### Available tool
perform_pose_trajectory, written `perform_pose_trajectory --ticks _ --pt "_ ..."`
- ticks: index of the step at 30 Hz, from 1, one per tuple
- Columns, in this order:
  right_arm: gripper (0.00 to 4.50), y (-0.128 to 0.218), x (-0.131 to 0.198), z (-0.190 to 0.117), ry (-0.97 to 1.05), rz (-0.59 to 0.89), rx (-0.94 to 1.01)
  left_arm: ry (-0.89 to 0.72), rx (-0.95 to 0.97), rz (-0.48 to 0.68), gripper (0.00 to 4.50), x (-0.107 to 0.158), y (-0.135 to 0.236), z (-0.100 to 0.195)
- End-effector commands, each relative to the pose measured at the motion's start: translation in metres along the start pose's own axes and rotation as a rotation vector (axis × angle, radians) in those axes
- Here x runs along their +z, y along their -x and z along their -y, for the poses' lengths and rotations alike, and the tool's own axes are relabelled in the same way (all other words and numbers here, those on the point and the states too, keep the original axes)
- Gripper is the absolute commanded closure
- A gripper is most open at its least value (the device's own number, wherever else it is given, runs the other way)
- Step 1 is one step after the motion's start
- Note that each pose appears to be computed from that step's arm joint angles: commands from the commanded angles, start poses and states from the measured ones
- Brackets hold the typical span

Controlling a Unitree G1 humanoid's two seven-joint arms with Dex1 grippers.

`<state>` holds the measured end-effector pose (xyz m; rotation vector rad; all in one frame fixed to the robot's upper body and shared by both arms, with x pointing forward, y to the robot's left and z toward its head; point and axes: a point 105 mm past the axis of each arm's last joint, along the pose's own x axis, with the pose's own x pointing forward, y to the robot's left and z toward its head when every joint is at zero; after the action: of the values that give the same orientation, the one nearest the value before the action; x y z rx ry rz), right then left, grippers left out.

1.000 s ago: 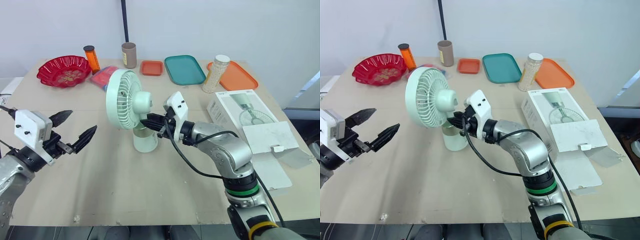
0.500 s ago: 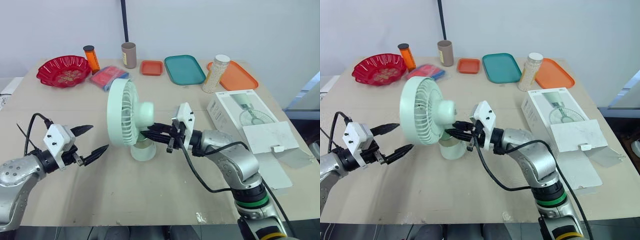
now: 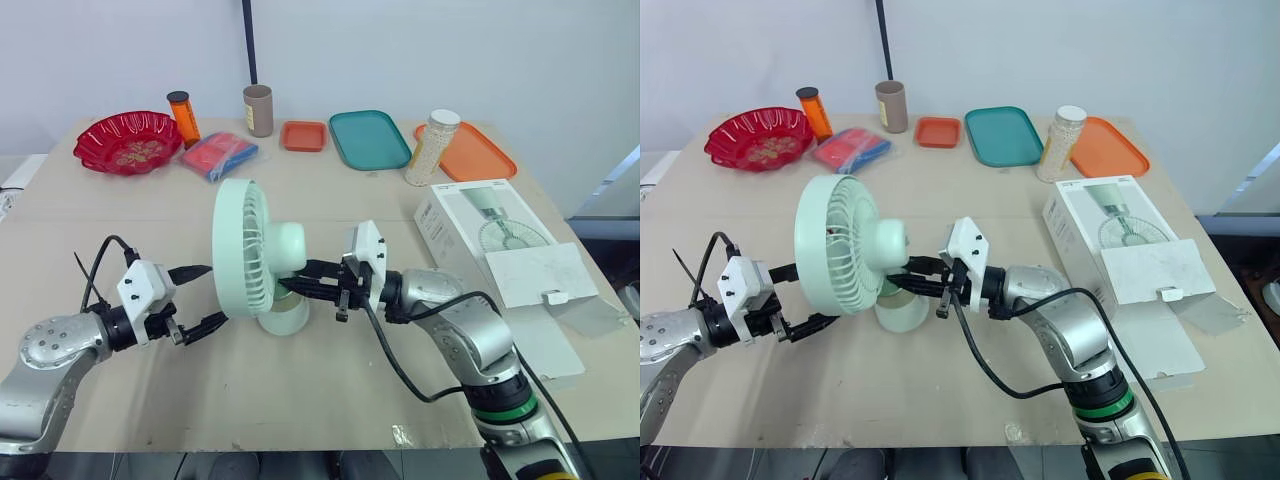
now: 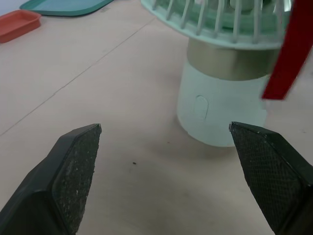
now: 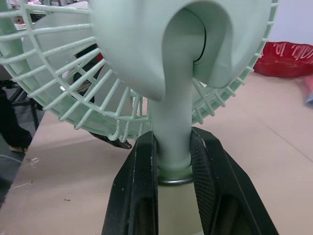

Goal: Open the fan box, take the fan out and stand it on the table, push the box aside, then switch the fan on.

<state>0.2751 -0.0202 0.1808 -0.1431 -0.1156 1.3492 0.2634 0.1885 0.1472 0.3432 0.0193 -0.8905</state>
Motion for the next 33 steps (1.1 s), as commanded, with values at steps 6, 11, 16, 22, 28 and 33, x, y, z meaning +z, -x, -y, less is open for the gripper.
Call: perform_pose_trajectory --ticks 6,11,16,22,28,33 --pt "3.92 0.000 0.009 -0.002 0.067 0.058 0.010 -0.032 -0.032 -0.009 0.04 0.001 -0.001 -0.002" --pt "3.92 -0.002 0.009 -0.002 0.075 0.067 0.001 -0.034 -0.046 -0.008 0.04 0.001 -0.006 -0.004" --pt "3.92 -0.002 0.003 -0.005 0.087 0.058 0.004 -0.019 -0.096 -0.016 0.04 -0.002 -0.013 0.002" --pt "3.92 -0.003 -0.002 -0.005 0.083 0.051 0.005 -0.013 -0.109 -0.022 0.04 -0.007 -0.016 0.001" --pt "3.92 -0.003 -0.003 -0.007 0.076 0.047 0.008 0.015 -0.142 -0.034 0.04 -0.011 -0.012 0.005" --pt "3.92 -0.004 -0.001 -0.005 0.070 0.049 0.003 0.023 -0.142 -0.026 1.63 -0.015 -0.018 0.002"
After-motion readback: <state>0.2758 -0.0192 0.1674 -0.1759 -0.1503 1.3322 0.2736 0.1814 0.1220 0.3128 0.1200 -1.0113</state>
